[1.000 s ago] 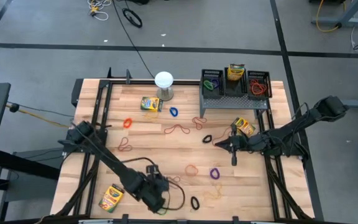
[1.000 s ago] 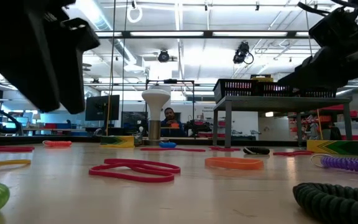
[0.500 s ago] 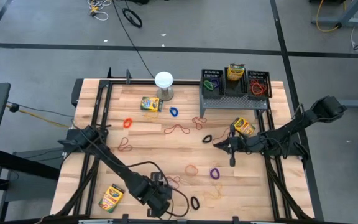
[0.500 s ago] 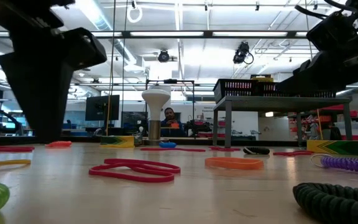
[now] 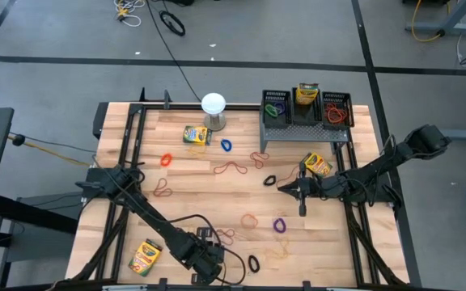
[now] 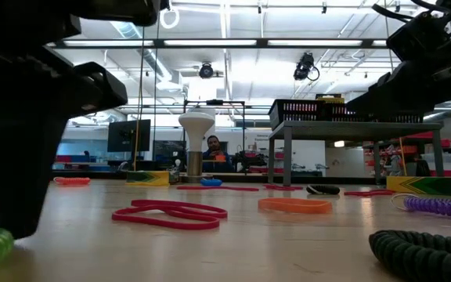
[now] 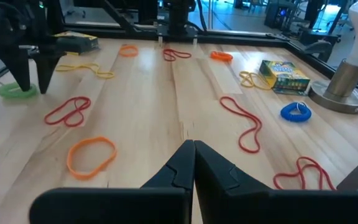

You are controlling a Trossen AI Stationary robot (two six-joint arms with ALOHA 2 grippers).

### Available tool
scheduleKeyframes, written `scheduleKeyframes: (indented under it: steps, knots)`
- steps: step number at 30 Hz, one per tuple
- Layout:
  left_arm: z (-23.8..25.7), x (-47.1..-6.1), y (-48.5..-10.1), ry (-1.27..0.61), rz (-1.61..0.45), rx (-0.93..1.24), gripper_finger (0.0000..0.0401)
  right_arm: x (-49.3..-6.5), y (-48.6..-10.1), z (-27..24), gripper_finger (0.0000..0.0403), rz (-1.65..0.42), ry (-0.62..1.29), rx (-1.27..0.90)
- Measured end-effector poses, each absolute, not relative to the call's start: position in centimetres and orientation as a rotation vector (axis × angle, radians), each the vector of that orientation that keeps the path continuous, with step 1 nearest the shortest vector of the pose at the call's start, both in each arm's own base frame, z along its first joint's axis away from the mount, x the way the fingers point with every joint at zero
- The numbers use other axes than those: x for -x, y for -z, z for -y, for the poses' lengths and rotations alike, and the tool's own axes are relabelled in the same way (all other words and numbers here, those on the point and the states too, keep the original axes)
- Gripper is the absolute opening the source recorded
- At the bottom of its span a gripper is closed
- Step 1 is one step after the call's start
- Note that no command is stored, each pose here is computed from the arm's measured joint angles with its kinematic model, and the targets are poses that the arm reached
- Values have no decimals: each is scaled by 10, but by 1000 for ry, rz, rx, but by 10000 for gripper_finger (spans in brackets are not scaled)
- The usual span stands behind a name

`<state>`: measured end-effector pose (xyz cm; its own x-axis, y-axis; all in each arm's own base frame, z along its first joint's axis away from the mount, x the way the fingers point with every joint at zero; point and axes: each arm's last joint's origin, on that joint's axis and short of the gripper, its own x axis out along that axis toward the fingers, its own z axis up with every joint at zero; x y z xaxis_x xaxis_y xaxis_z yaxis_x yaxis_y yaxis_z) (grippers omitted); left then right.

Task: Pick & Place Office Desk Supplies
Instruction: Put the green spring keychain into the left black basket on the shelf

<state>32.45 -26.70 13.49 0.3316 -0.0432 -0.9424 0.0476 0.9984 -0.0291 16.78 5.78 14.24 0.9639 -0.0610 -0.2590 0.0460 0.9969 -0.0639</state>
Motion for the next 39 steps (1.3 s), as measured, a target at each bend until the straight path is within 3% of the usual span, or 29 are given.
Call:
scheduleKeyframes:
  steps: [5, 7, 14, 21, 26, 32, 39]
  knots:
    - [266, -325, -135, 64, -1222, -43, 34, -168, -142, -58, 13, -264, 54, 58]
    - [265, -325, -135, 53, -1209, -79, 14, -168, -142, -58, 13, -264, 54, 58]
    - [262, -316, -138, -55, -1167, -254, 11, -168, -142, -58, 13, -264, 54, 58]
    - [259, -314, -163, -194, -959, -374, 10, -168, -143, -58, 13, -262, 54, 56]
    - [256, -314, -161, -275, -878, -429, 10, -168, -144, -58, 13, -253, 54, 53]
    - [229, -307, -122, -278, -786, -321, 10, -169, -146, -58, 14, -230, 51, 65]
    - [179, -297, -118, -140, -389, -97, 10, -173, -144, -60, 14, -208, 49, 67]
